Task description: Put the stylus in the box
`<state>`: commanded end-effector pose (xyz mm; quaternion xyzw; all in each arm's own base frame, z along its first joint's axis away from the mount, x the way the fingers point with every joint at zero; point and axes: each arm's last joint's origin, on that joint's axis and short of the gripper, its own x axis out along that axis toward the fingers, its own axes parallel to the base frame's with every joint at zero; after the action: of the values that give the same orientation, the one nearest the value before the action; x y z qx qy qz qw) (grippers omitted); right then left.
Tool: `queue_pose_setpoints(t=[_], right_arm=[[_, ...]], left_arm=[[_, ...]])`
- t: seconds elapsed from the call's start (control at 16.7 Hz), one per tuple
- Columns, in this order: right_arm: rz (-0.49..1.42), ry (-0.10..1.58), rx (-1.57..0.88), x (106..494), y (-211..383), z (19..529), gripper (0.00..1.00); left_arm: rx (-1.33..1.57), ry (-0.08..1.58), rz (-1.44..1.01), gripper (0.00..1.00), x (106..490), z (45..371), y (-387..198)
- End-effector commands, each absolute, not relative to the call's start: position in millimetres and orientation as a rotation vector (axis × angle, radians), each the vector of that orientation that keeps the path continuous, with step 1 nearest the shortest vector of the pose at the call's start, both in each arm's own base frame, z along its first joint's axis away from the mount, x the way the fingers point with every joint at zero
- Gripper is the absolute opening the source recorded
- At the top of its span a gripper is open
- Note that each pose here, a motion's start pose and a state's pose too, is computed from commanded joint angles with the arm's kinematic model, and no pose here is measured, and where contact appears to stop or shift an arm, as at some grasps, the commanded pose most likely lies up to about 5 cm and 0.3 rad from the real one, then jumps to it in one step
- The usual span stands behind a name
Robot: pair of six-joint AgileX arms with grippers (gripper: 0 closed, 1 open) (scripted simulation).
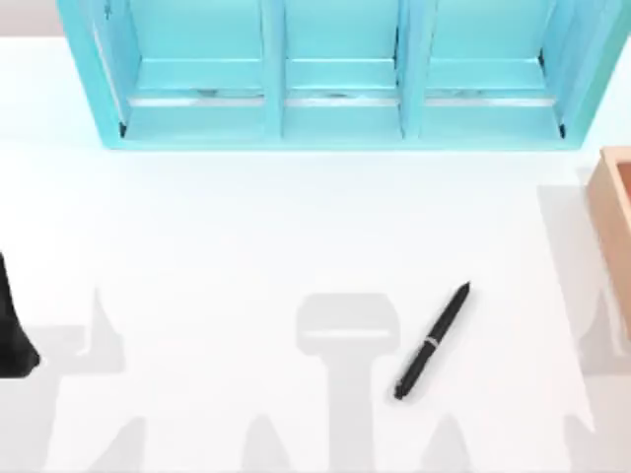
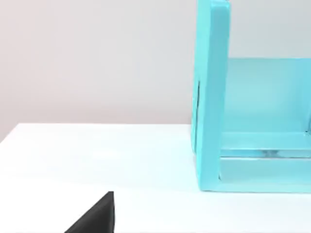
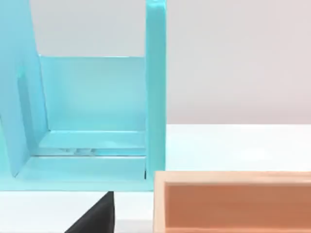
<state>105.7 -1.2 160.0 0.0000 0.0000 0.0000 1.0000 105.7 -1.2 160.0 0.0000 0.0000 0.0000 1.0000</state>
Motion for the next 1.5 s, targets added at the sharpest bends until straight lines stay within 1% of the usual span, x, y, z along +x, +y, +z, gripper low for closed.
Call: queue_pose_setpoints(t=[0.24, 0.42, 0.6, 0.84, 1.02, 1.2, 1.32, 1.5], right_arm=[[0.025, 0.024, 0.029, 106, 2, 166, 1.0], [0.1, 0.124, 0.132, 108, 11, 189, 1.0], [0.17, 0.309, 0.267, 119, 27, 223, 1.0], [0.177, 0.664, 0.411, 157, 64, 264, 1.0], [0.086, 0.958, 0.452, 200, 107, 272, 1.0], [-0.072, 1.21, 0.442, 242, 155, 259, 1.0], [-0.193, 1.335, 0.422, 266, 183, 243, 1.0], [-0.362, 1.461, 0.394, 294, 213, 216, 1.0]], left_arm=[[0.0, 0.0, 0.0, 1.0, 106, 160, -1], [0.0, 0.0, 0.0, 1.0, 106, 160, -1], [0.0, 0.0, 0.0, 1.0, 106, 160, -1], [0.0, 0.0, 0.0, 1.0, 106, 160, -1], [0.0, 0.0, 0.0, 1.0, 106, 160, -1], [0.0, 0.0, 0.0, 1.0, 106, 160, -1], [0.0, 0.0, 0.0, 1.0, 106, 160, -1], [0.0, 0.0, 0.0, 1.0, 106, 160, -1]])
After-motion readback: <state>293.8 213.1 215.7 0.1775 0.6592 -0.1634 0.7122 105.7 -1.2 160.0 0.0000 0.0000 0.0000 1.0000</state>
